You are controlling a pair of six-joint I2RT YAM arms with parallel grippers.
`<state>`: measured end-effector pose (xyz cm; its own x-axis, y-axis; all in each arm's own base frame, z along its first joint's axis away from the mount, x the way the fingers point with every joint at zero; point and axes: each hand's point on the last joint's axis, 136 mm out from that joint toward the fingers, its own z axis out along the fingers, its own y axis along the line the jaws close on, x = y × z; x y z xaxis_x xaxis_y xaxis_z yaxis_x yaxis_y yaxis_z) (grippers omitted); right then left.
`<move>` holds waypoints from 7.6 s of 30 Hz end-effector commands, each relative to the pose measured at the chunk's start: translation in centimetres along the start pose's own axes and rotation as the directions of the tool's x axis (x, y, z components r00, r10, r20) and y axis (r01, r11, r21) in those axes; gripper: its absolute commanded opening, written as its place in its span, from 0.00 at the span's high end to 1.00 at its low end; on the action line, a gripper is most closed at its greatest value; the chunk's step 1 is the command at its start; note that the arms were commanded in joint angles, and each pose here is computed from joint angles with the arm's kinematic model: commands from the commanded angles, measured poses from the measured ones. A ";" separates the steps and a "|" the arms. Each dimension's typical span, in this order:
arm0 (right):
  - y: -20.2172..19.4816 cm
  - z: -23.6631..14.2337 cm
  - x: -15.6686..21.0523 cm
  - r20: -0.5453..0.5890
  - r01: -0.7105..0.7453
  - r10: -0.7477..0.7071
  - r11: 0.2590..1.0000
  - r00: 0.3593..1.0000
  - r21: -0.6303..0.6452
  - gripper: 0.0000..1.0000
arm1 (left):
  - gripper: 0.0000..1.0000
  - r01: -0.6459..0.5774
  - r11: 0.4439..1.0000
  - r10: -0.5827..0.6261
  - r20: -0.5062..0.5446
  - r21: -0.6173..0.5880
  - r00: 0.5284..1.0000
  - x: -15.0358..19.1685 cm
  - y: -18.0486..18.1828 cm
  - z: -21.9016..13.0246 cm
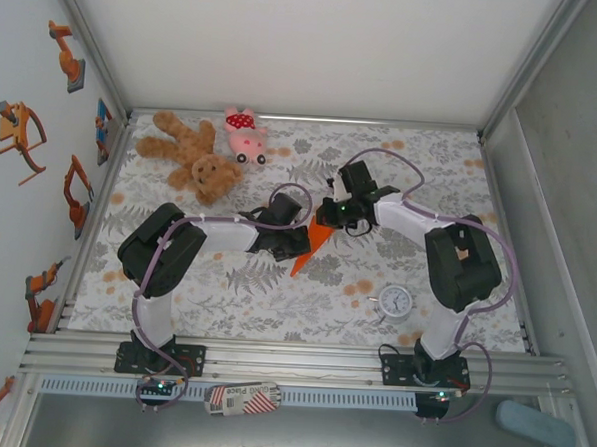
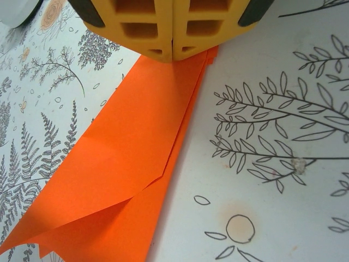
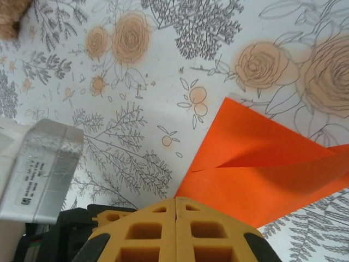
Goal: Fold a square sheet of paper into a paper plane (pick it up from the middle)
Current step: Fold the wing for the fifth time at the center of the table, then turn over a paper plane at the center of the table, then move the paper plane to the center of the table.
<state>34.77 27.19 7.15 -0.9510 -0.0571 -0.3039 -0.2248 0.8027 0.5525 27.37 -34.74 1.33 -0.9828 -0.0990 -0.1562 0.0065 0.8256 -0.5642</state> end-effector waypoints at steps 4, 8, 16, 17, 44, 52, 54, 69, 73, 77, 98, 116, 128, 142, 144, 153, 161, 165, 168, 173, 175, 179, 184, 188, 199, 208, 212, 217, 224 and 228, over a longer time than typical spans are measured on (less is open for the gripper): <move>-1.4 1.5 2.8 -0.078 -0.049 0.048 0.999 0.996 -0.005 1.00 | 1.00 0.040 0.984 -0.052 -0.068 -0.171 0.996 2.7 4.8 0.9; -1.8 2.5 3.3 -0.111 -0.053 0.051 0.999 0.993 -0.010 1.00 | 1.00 0.041 0.982 -0.054 -0.072 -0.182 0.996 2.9 5.0 0.9; -3.5 4.1 3.8 -0.146 -0.059 0.058 0.998 0.988 0.003 1.00 | 1.00 0.050 0.973 -0.071 -0.089 -0.227 0.993 3.5 6.2 0.7; -3.9 4.1 3.7 -0.139 -0.061 0.062 0.998 0.988 0.007 1.00 | 1.00 0.055 0.969 -0.080 -0.095 -0.241 0.992 3.6 6.5 0.6; -9.5 -3.9 -6.3 0.154 -0.179 0.167 0.982 0.974 0.066 1.00 | 0.98 -0.014 0.988 -0.003 -0.116 -0.152 0.993 2.9 3.3 -0.5; -7.3 -8.7 -2.3 0.230 -0.211 0.178 0.969 0.957 0.128 0.89 | 0.75 -0.064 0.994 0.058 0.078 0.085 0.995 -1.9 -4.2 -7.3; -6.7 -9.2 -0.9 0.234 -0.216 0.176 0.964 0.956 0.154 0.81 | 0.65 -0.051 0.992 0.038 0.119 0.113 0.992 -2.5 -4.0 -9.1; 0.1 -3.7 3.5 0.235 -0.308 0.243 0.904 0.941 0.297 0.43 | 0.06 0.038 0.985 0.034 0.402 -0.171 0.915 -3.2 9.3 -20.1; 0.5 -1.5 2.9 0.247 -0.356 0.286 0.878 0.926 0.321 0.43 | 0.04 0.029 0.984 0.049 0.416 -0.178 0.908 -2.9 10.2 -21.1; 0.1 0.1 3.0 0.245 -0.397 0.326 0.847 0.913 0.353 0.46 | 0.04 0.026 0.980 0.056 0.400 -0.197 0.915 -2.8 10.7 -21.3; -0.6 0.0 4.5 0.310 -0.490 0.389 0.773 0.868 0.402 0.90 | 0.04 0.036 0.986 0.021 0.341 -0.160 0.940 -3.1 10.4 -19.8; 13.0 -0.2 -1.9 0.222 0.028 -0.017 0.999 0.975 -0.047 1.00 | 0.02 0.323 0.946 -0.295 0.412 0.001 0.862 -7.1 14.7 -20.7; 10.6 5.7 0.1 0.113 -0.029 0.062 0.963 0.992 -0.268 1.00 | 0.01 0.297 0.953 -0.297 0.378 0.059 0.877 -6.4 14.9 -18.5; 4.7 7.1 2.1 0.074 -0.132 0.150 0.969 0.986 -0.208 1.00 | 0.22 0.223 0.967 -0.245 0.218 0.124 0.945 -4.9 11.5 -14.7; 4.3 7.4 2.4 0.066 -0.139 0.154 0.970 0.986 -0.197 1.00 | 0.26 0.204 0.969 -0.228 0.194 0.140 0.954 -5.0 10.7 -13.9; 3.4 7.8 2.6 0.057 -0.149 0.160 0.975 0.985 -0.167 1.00 | 0.43 0.157 0.973 -0.174 0.092 0.169 0.981 -5.4 8.3 -10.7; 3.3 7.7 2.6 0.054 -0.141 0.152 0.977 0.987 -0.160 1.00 | 0.60 0.155 0.985 -0.159 0.040 0.076 0.987 -5.3 8.9 -8.6; 3.3 7.7 2.5 0.053 -0.143 0.153 0.976 0.987 -0.161 1.00 | 0.70 0.153 0.985 -0.155 0.022 0.084 0.988 -5.6 8.5 -7.8; 3.3 7.5 2.5 0.055 -0.142 0.152 0.977 0.987 -0.160 1.00 | 0.82 0.150 0.986 -0.152 0.022 0.069 0.988 -5.8 8.7 -7.7; 3.2 6.2 2.0 0.086 -0.131 0.144 0.982 0.986 -0.139 1.00 | 0.93 0.133 0.991 -0.133 0.061 0.008 0.989 -6.0 9.5 -8.6; 2.9 5.6 1.9 0.096 -0.129 0.141 0.983 0.985 -0.128 1.00 | 0.94 0.127 0.992 -0.127 0.082 0.005 0.989 -6.0 9.6 -9.0; 2.5 5.3 1.9 0.100 -0.130 0.141 0.985 0.985 -0.111 1.00 | 0.95 0.128 0.992 -0.127 0.098 -0.004 0.987 -6.0 9.8 -9.3; 1.6 5.5 2.2 0.101 -0.139 0.146 0.987 0.984 -0.075 1.00 | 0.96 0.138 0.990 -0.136 0.106 -0.010 0.985 -5.9 10.2 -9.2; 1.5 5.6 2.2 0.091 -0.139 0.144 0.988 0.985 -0.063 1.00 | 0.96 0.143 0.990 -0.144 0.087 0.013 0.986 -5.7 9.9 -8.7; 3.4 1.0 2.0 0.145 -0.017 0.004 0.996 0.989 0.091 0.65 | 0.96 0.168 0.985 -0.171 0.069 0.046 0.983 -5.6 9.4 -8.3; 7.4 3.9 5.2 0.075 0.062 -0.076 0.984 0.994 0.169 0.47 | 0.96 0.183 0.982 -0.186 0.063 0.049 0.981 -5.5 9.5 -8.0; 8.3 5.5 6.0 0.050 0.066 -0.075 0.985 0.996 0.158 0.43 | 0.96 0.190 0.981 -0.193 0.054 0.046 0.980 -5.2 9.6 -7.9; 9.5 6.9 6.5 0.013 0.098 -0.100 0.987 0.995 0.130 0.43 | 0.96 0.189 0.981 -0.191 0.053 0.049 0.980 -5.3 9.5 -8.0; 9.9 7.8 6.4 -0.011 0.122 -0.122 0.985 0.992 0.123 0.44 | 0.96 0.189 0.980 -0.192 0.050 0.057 0.980 -5.4 9.2 -8.1; 10.1 7.9 6.6 -0.023 0.139 -0.137 0.983 0.990 0.117 0.42 | 0.96 0.187 0.981 -0.189 0.051 0.057 0.981 -5.4 9.2 -8.1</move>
<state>28.14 39.12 4.45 -0.9211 -0.1506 -0.3590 -0.3034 0.8556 0.4193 31.73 -21.84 3.84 -0.9512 -0.2877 -0.1120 -0.1571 0.7633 -0.6267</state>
